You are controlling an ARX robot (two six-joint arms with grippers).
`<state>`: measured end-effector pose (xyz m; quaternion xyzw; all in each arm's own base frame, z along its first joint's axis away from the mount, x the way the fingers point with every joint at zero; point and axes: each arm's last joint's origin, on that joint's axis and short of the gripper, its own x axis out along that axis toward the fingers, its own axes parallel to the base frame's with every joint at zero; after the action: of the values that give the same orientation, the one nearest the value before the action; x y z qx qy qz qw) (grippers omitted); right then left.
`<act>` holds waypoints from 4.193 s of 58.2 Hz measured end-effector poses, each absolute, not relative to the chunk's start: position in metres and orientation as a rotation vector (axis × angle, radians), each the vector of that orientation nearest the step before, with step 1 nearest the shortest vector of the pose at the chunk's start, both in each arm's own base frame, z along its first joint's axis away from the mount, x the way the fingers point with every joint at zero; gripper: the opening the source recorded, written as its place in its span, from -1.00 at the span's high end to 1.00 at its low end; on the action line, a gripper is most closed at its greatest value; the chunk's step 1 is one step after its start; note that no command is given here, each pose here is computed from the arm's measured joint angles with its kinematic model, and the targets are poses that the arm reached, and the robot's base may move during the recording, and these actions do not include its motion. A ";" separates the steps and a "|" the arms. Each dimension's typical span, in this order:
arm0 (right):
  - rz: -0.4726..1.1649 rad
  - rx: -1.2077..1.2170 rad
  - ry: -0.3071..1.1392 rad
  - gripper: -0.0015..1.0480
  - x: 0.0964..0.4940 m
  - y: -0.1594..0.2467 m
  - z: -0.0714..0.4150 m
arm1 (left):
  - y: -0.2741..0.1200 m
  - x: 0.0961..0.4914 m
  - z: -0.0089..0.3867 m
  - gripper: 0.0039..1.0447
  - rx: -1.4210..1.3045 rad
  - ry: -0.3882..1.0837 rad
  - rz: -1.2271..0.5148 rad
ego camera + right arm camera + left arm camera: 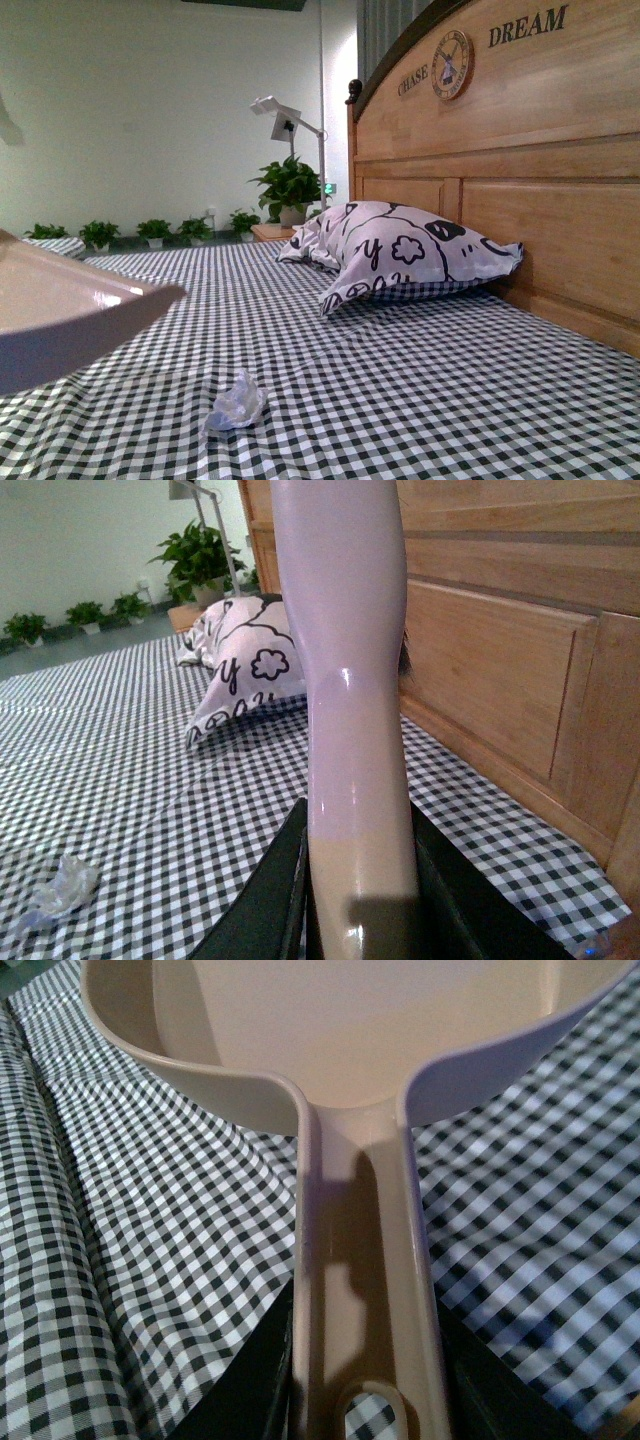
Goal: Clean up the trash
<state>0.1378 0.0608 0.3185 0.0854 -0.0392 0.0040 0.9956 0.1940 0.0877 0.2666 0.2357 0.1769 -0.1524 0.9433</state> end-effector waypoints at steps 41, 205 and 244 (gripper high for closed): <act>0.008 0.171 -0.079 0.59 0.138 0.061 0.319 | 0.070 0.256 0.223 0.48 0.734 0.532 -0.560; 0.848 -0.323 0.571 0.59 0.332 0.172 0.233 | 0.071 0.254 0.215 0.48 0.688 0.662 -0.663; 0.625 0.123 0.209 0.59 0.248 0.018 0.338 | 0.068 0.242 0.247 0.48 0.222 0.183 -0.179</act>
<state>0.2479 0.0182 0.3382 0.0603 0.1023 0.3067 0.9444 0.2424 0.0681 0.2467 0.1106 0.0911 -0.0893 0.9857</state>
